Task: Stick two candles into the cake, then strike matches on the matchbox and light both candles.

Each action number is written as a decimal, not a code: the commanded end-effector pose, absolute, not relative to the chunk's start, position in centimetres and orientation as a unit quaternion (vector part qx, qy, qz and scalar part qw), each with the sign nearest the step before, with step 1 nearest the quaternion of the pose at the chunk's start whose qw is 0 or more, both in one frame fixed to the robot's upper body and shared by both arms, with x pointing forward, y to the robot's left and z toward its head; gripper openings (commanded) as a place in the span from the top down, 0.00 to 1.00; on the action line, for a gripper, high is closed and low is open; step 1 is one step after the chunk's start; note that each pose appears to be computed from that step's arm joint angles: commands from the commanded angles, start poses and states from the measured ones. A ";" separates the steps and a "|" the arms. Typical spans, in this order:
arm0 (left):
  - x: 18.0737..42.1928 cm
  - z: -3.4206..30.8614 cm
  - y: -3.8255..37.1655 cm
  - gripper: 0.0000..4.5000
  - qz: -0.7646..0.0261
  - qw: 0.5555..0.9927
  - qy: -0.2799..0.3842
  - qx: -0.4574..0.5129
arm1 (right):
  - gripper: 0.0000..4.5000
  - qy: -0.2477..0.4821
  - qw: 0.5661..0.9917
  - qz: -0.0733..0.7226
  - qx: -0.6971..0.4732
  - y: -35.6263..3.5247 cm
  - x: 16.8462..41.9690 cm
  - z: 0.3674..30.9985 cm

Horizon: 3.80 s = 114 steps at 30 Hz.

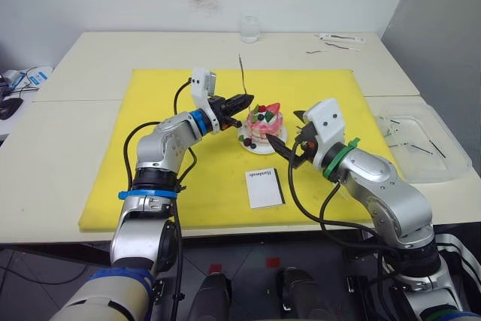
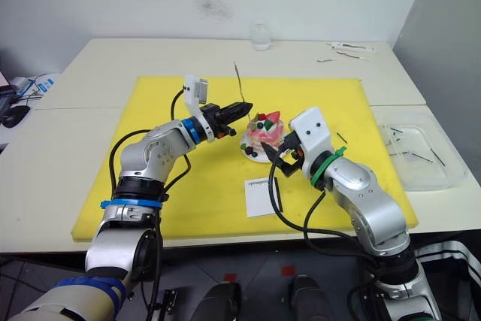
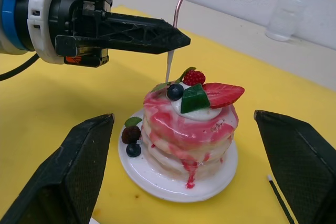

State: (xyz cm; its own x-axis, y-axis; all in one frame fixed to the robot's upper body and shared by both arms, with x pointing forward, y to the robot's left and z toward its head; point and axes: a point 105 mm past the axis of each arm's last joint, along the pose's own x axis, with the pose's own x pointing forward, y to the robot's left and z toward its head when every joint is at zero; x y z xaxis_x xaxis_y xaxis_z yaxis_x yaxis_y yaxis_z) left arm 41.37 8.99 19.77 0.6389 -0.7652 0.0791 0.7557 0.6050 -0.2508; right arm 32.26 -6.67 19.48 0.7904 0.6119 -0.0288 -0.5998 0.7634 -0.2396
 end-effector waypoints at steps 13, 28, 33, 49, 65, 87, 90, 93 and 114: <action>40.5 17.7 8.3 1.00 -0.435 0.898 0.012 -0.070 | 0.01 -0.060 0.941 0.314 -0.115 -6.8 32.2 21.5; 40.5 19.2 8.9 0.61 -0.427 0.901 -0.028 -0.068 | 0.00 -0.063 0.938 0.321 -0.117 -6.4 32.3 21.6; 40.4 20.1 9.6 0.27 -0.423 0.903 -0.039 -0.065 | 0.00 -0.063 0.938 0.321 -0.118 -6.4 32.3 21.5; 33.1 19.6 11.6 0.00 -0.526 0.844 0.013 0.099 | 0.00 -0.007 0.931 0.326 -0.166 -12.1 30.6 19.8; 28.5 17.8 6.5 0.00 -0.645 0.741 -0.033 0.183 | 0.00 0.157 0.928 0.301 -0.152 -18.8 25.9 11.3; 28.4 17.9 5.6 0.00 -0.655 0.735 -0.036 0.168 | 0.87 0.211 0.922 0.288 -0.147 -19.3 25.2 9.1; 28.5 18.0 5.5 0.00 -0.652 0.740 -0.037 0.161 | 0.99 0.215 0.923 0.281 -0.150 -19.5 25.2 9.0; 28.5 17.9 5.5 0.00 -0.652 0.742 -0.036 0.156 | 0.99 0.211 0.927 0.275 -0.146 -19.6 25.3 9.2; 27.1 17.6 3.4 0.00 -0.695 0.710 -0.033 0.110 | 0.99 0.253 0.904 0.253 -0.235 -28.1 24.5 12.4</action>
